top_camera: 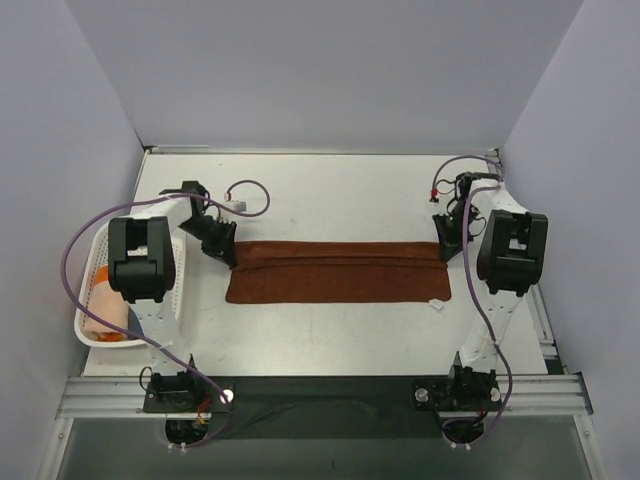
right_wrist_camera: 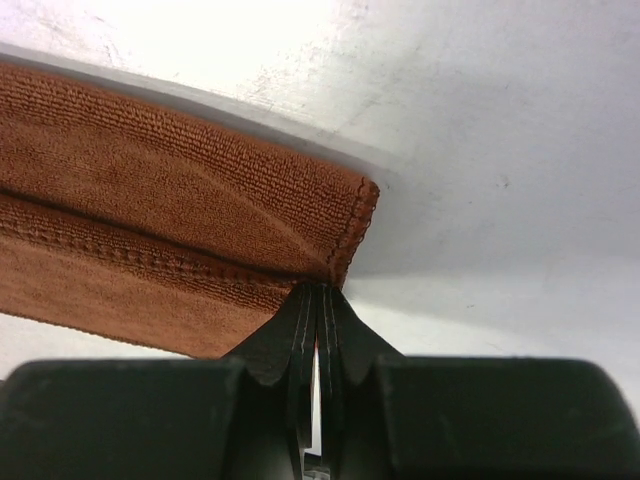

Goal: Roll the towels
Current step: Fold the towel

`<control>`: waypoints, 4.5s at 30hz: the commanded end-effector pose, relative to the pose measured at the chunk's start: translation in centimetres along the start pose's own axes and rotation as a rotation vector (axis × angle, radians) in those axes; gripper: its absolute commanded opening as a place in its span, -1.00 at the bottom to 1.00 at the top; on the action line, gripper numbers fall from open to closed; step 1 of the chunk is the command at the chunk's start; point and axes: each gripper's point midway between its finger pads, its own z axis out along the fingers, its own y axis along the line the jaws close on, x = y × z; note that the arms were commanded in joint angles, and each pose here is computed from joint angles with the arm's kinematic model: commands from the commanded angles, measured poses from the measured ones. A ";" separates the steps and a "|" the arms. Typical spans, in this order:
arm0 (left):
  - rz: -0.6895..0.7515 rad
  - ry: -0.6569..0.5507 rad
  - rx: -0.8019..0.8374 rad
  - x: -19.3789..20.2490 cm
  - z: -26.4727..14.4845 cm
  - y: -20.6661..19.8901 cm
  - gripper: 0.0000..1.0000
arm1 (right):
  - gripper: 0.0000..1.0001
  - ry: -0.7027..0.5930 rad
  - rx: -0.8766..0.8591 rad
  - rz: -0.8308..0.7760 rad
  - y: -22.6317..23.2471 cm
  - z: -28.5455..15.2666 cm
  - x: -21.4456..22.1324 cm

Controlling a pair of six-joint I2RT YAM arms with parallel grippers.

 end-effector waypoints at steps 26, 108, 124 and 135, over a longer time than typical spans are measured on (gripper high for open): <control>0.117 -0.006 -0.026 2.0 -4.2 -2.6 -1.00 | -1.00 -0.003 -0.004 -0.005 -0.3 -2.6 4.9; 0.645 -0.011 -0.109 2.5 -4.0 -4.3 0.18 | -0.23 0.089 -0.024 -0.551 1.7 -0.8 5.2; 0.665 0.019 -0.055 1.9 -2.5 -5.0 0.08 | -0.46 0.093 -0.093 -0.582 3.3 -2.0 6.3; 0.669 0.024 -0.057 1.8 -2.7 -5.0 -0.06 | -0.85 0.100 -0.094 -0.586 3.3 -2.6 6.3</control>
